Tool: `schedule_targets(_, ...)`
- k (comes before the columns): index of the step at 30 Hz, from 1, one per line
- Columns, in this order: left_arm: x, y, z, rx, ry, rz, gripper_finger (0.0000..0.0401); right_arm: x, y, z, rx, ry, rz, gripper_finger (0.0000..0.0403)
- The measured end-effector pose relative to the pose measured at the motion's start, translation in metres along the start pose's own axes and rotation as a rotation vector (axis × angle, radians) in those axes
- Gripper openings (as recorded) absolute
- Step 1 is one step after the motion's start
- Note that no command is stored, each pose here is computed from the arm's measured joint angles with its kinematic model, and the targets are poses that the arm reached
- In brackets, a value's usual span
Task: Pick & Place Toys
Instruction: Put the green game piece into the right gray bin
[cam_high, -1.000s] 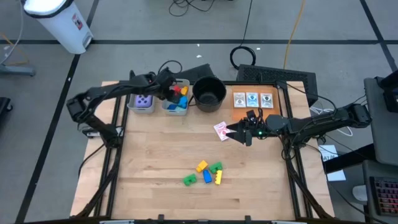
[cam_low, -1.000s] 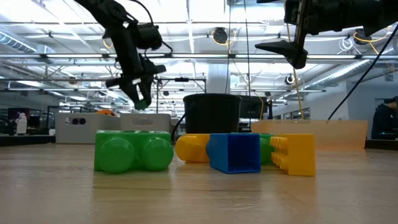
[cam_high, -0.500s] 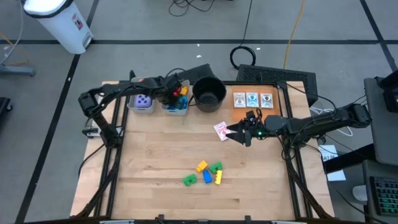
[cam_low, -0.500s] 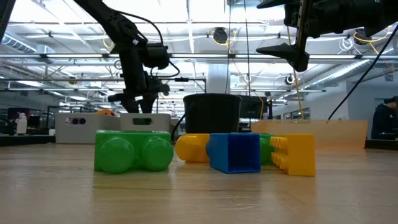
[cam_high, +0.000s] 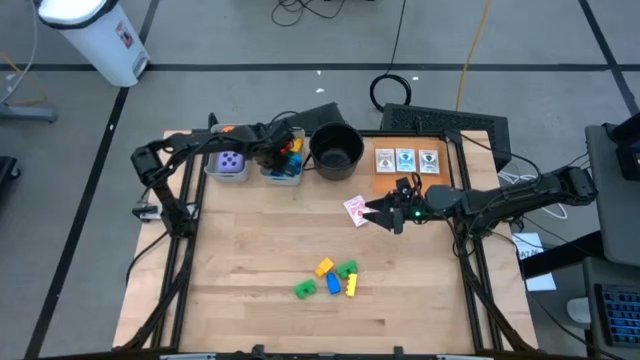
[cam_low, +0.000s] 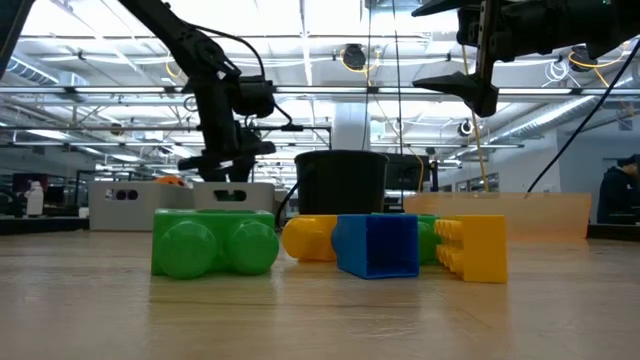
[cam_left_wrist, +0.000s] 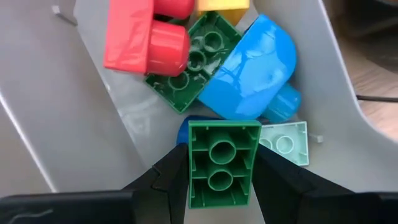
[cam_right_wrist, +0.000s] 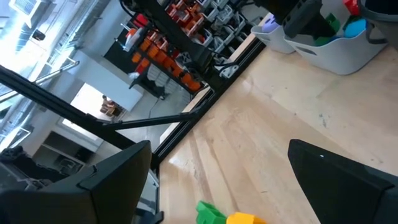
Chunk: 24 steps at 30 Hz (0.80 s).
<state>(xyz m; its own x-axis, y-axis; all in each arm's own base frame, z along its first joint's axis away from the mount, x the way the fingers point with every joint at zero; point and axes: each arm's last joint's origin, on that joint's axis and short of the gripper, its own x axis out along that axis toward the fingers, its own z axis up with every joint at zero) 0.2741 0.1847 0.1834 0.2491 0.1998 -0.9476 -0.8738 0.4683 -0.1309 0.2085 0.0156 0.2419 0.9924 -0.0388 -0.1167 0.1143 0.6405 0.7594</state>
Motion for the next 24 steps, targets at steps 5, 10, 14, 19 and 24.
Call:
schedule_targets(5,0.0,-0.001,0.002,0.001,0.004,-0.051,0.0156,0.0,0.0,0.0,0.016,0.0,0.0,0.0375)
schedule_targets(10,0.002,0.0,0.002,-0.015,0.014,-0.066,0.0191,0.0,0.0,0.0,0.018,0.0,0.0,0.0375)
schedule_targets(14,0.002,0.001,0.003,-0.029,0.027,-0.093,0.0218,0.0,0.0,0.0,0.018,0.001,0.001,0.0375)
schedule_targets(19,-0.007,0.0,0.014,-0.057,0.024,-0.174,0.0237,0.0,0.0,0.0,0.018,0.0,0.001,0.0375)
schedule_targets(24,-0.044,-0.008,0.039,-0.034,-0.097,-0.24,0.0238,0.0,0.0,0.0,0.017,0.001,0.001,0.0375)
